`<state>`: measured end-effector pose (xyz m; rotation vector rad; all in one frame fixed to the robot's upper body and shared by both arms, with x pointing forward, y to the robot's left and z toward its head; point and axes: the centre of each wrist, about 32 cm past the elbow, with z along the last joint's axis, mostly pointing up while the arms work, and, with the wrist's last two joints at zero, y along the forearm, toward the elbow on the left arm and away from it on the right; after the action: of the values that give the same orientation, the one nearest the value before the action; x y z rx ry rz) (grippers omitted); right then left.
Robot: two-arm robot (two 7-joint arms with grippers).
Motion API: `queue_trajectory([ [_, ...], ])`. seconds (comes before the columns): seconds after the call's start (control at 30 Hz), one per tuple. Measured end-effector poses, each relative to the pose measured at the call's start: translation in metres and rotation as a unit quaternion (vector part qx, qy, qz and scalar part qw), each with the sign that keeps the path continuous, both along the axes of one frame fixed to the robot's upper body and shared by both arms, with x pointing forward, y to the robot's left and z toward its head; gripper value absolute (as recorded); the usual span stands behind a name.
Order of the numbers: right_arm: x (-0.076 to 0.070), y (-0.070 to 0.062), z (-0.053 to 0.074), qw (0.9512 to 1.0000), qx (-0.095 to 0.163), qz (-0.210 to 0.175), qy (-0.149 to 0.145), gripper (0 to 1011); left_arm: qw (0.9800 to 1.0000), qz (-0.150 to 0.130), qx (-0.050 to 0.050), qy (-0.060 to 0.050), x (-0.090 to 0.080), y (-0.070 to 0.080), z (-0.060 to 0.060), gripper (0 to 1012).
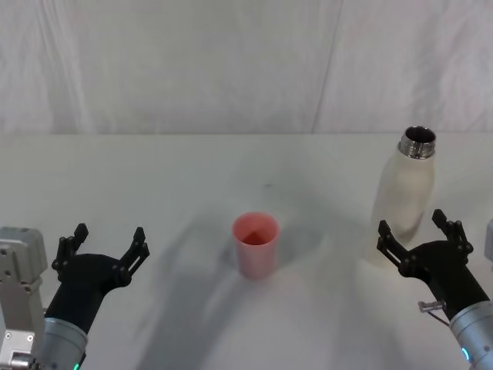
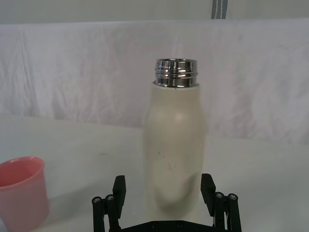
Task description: Grasp the thermos with one hand and pour water into the cup lid.
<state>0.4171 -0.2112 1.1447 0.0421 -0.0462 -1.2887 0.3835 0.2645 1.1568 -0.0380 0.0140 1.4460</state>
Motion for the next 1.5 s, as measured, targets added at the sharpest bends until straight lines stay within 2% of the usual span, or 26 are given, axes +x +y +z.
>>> queue_trajectory([
  [0.77, 0.029, -0.006, -0.015, 0.9998, 0.017, -0.006, -0.004, 1001, 1.0000, 0.000, 0.000, 0.000, 0.000, 0.000, 0.000, 1001],
  [1.5, 0.050, -0.004, -0.018, 0.9996, 0.025, 0.006, -0.007, 1001, 1.0000, 0.000, 0.000, 0.000, 0.000, 0.000, 0.000, 1001],
])
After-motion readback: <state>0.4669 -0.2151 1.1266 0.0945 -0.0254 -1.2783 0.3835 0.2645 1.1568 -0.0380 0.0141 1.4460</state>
